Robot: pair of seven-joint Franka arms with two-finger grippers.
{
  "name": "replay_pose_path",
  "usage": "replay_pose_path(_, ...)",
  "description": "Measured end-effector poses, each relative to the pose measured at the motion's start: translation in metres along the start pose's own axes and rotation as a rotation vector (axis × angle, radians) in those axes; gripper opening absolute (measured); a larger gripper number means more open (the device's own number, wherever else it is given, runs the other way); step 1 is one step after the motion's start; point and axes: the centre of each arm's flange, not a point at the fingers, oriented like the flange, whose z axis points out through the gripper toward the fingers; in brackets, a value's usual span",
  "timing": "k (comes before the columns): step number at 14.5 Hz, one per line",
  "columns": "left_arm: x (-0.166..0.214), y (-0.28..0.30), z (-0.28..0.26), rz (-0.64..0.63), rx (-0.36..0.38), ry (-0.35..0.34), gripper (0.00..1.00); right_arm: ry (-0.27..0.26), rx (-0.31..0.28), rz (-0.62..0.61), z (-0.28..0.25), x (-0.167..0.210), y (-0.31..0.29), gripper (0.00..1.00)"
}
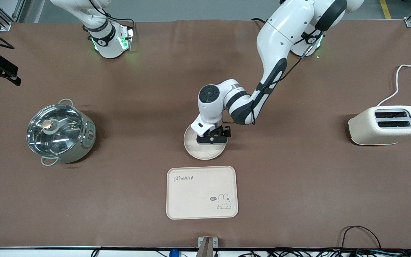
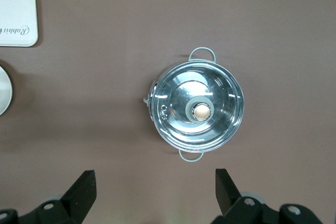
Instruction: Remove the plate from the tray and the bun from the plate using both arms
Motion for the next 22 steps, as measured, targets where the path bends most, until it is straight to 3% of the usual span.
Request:
replay_pose_path(1,0.0,0.0,0.0,0.0,0.0,0.0,0.96,-0.001,0.0,-0.001,0.0,0.0,0.0,1.0)
replay_pose_path(7,0.003,0.001,-0.004,-0.009,-0.011,-0.005,0.37,-0.004,0.001,-0.003,-0.003,-0.003,0.0,1.0)
replay_pose_path(9,0.022,-0.01,-0.028,-0.014,-0.024,-0.042,0.24,0.0,0.001,-0.003,-0.004,-0.004,-0.001,1.0)
replay_pose_path(11,0.066,-0.055,-0.083,0.023,-0.042,-0.089,0.19,0.002,0.001,-0.004,-0.005,-0.004,-0.001,1.0)
replay_pose_path(13,0.113,-0.139,-0.136,0.061,-0.044,-0.124,0.15,0.003,0.002,-0.005,-0.005,-0.004,-0.002,1.0)
replay_pose_path(15,0.146,-0.23,-0.156,0.082,-0.042,-0.14,0.13,0.003,0.002,-0.006,-0.005,-0.004,-0.002,1.0)
replay_pose_path(18,0.16,-0.322,-0.118,0.085,-0.05,-0.155,0.13,0.003,0.002,-0.007,-0.005,-0.004,-0.003,1.0)
replay_pose_path(22,0.13,-0.34,-0.027,0.094,-0.094,-0.097,0.13,-0.002,0.002,-0.005,-0.005,-0.005,-0.002,1.0)
